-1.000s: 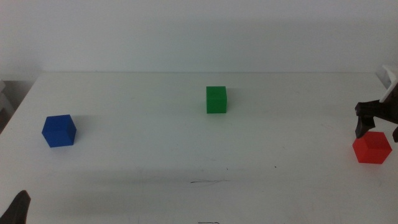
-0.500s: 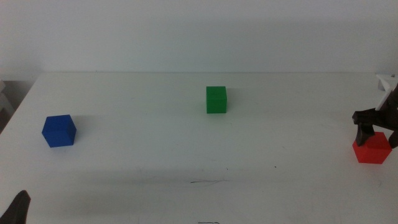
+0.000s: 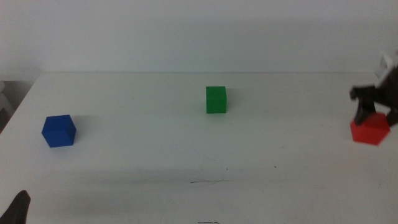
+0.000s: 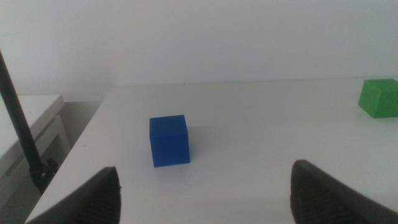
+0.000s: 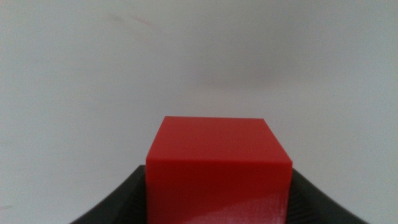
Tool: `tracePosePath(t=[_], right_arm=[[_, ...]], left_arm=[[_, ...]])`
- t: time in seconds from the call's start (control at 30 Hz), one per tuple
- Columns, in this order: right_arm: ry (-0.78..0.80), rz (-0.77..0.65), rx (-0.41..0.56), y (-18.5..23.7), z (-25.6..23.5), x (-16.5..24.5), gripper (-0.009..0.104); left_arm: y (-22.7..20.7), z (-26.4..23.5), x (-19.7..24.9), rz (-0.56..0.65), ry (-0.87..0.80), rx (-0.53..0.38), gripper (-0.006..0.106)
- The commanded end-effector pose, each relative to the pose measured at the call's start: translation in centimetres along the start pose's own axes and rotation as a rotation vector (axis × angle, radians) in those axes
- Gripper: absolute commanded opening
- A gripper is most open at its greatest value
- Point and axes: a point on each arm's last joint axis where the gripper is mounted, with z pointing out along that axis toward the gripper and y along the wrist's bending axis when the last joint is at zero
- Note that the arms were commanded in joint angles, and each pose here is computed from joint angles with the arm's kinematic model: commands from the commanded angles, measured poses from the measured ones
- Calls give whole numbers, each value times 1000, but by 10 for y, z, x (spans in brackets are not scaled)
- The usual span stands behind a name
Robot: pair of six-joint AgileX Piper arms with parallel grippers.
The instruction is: Stack red cubes first, then green, then blue cubes in a specific spot.
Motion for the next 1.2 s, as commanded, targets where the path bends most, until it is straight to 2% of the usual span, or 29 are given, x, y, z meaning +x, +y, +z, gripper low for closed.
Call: tracePosePath(t=[0.0,0.07,0.33,0.53,0.83,1.17], right_arm=[[-89,61,-49,23,-51,4,-1],[-69,73,-58,46,-57,9,-1],[-49,-71,-62,169,-42,42,-1],[-37,-118,-122,237,-23,69,-1],[-50,-118,-211,293,-3,91,-1],[-13,-114,-171,302,20,89,-1]], left_arm=[[0,-2,-8,-17,-93,3,93],[0,-2,-8,-17,-93,3,93],[0,-2,-8,-17,-93,3,93],[0,-2,-8,-17,-93,3,93],[0,-2,-8,-17,-93,3,93],[0,-2,-8,-17,-93,3,93]])
